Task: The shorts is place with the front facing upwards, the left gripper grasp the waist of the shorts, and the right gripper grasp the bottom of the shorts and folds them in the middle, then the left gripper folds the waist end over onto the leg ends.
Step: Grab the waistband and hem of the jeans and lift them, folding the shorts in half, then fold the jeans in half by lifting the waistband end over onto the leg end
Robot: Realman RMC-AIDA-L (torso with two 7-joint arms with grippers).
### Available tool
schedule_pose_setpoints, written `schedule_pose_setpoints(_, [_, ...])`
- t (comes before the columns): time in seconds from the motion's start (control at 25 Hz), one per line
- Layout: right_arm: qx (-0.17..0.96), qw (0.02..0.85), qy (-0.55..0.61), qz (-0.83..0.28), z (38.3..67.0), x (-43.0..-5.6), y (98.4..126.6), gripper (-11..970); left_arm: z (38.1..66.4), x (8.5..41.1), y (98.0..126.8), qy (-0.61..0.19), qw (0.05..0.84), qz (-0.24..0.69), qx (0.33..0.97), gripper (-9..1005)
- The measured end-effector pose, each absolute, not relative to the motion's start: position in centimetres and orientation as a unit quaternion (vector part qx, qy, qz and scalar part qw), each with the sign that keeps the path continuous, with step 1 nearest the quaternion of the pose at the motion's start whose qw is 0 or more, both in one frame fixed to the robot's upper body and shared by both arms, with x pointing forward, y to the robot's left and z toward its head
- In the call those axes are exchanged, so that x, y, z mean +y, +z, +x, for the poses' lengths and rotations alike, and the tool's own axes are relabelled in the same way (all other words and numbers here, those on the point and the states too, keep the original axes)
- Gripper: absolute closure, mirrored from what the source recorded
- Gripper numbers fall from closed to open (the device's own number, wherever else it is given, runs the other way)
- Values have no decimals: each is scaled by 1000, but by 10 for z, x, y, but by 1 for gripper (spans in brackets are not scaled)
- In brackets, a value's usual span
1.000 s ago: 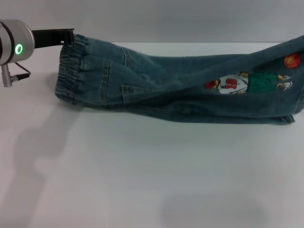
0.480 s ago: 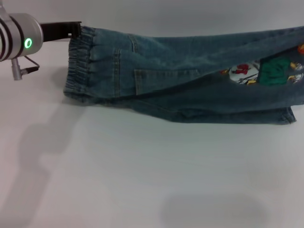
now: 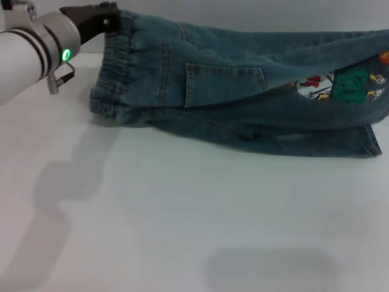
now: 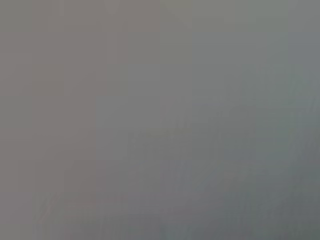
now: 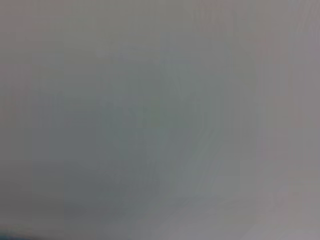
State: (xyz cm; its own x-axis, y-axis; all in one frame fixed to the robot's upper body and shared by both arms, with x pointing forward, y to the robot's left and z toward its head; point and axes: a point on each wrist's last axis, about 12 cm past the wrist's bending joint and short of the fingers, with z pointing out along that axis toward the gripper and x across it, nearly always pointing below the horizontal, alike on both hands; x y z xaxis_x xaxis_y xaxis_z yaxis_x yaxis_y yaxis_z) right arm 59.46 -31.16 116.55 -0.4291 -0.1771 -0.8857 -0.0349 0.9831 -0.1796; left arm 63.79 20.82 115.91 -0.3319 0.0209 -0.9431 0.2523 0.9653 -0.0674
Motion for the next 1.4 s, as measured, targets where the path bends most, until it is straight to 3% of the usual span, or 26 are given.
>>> schedule_pose_setpoints(0.08, [842,531,-75,-68,601,-314,1163,879,640,206,1158,-99,574,88,808,963])
schedule_pose_setpoints(0.16, [843,527,-80,-74,604,-315,1161,793,645,203,1156,-98,575,91,807,961])
schedule_pose_setpoints(0.24, [844,523,-81,-80,607,-314,1159,707,648,200,1153,-98,568,95,812,795])
schedule_pose_setpoints(0.44, [840,532,-79,-80,606,-311,1156,474,646,200,1153,-99,563,96,815,600])
schedule_pose_setpoints(0.72, [783,612,-49,-100,592,-282,1132,201,632,208,1147,-97,539,93,832,417])
schedule_pose_setpoints(0.96, [783,617,20,-69,590,-262,1089,236,623,215,1141,-94,510,90,850,258])
schedule_pose_setpoints(1.16, [779,616,35,-109,588,-242,1071,265,621,218,1141,-92,493,89,860,147])
schedule_pose_setpoints(1.4, [762,633,49,-133,583,-230,1068,555,620,224,1140,-90,454,83,882,146])
